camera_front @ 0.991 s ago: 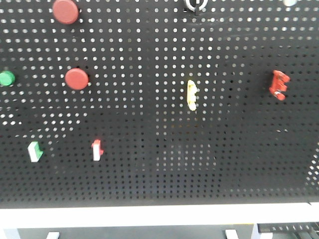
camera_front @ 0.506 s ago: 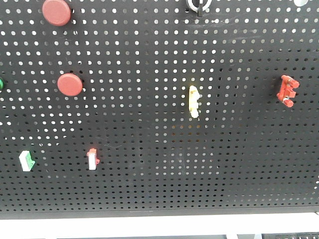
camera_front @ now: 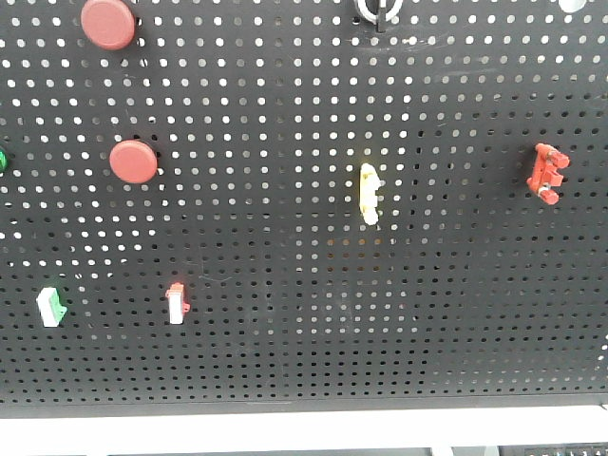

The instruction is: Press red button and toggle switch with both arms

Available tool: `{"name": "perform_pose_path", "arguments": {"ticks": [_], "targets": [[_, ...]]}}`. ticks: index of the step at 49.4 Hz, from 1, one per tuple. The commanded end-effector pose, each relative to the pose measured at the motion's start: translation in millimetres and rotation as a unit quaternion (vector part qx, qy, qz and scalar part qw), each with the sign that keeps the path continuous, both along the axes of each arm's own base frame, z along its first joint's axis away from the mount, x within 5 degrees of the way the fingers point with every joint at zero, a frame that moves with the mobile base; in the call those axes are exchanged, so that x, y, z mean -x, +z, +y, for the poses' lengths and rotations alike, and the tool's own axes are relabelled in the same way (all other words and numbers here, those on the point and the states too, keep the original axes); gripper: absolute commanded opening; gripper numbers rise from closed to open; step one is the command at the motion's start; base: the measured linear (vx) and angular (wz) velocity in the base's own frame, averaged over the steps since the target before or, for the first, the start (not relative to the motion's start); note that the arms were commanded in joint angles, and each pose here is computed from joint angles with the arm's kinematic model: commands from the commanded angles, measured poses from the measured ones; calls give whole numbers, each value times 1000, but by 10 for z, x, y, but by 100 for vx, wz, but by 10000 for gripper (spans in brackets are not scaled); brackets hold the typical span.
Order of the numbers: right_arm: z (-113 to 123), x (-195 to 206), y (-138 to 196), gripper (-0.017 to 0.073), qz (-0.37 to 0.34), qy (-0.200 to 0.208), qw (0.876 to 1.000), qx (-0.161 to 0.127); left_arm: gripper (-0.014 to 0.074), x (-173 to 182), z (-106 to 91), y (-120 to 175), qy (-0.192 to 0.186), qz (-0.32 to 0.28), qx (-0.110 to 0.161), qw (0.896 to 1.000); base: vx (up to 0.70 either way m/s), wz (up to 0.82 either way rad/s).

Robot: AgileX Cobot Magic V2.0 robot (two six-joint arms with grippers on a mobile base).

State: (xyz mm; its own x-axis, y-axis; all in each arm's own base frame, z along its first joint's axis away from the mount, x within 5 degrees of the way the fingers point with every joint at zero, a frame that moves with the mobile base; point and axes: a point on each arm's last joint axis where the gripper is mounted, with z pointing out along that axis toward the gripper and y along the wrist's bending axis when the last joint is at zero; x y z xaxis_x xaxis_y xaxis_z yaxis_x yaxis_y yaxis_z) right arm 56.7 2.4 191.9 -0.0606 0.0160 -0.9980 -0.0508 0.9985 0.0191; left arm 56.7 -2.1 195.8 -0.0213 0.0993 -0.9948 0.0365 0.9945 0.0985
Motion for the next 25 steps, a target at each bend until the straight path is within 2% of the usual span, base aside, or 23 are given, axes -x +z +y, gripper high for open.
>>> {"name": "perform_pose_path", "arguments": {"ticks": [1, 11, 21, 23, 25], "targets": [[7, 4, 47, 0, -43, 3, 999, -4, 2, -22, 3, -40, 2, -20, 7, 1000, 0, 0], [11, 5, 77, 0, -60, 5, 998, -3, 2, -22, 3, -33, 2, -24, 9, 1000, 0, 0], [27, 27, 223, 0, -139, 15, 990, -8, 2, -14, 9, 65, 5, -78, 12, 997, 0, 0], [31, 41, 286, 0, -164, 18, 986, -10, 2, -4, 13, 135, 5, -103, 27, 994, 0, 0], [33, 63, 375, 0, -187, 20, 982, -15, 2, 12, 21, 231, 5, -130, 59, 990, 0, 0]]}}
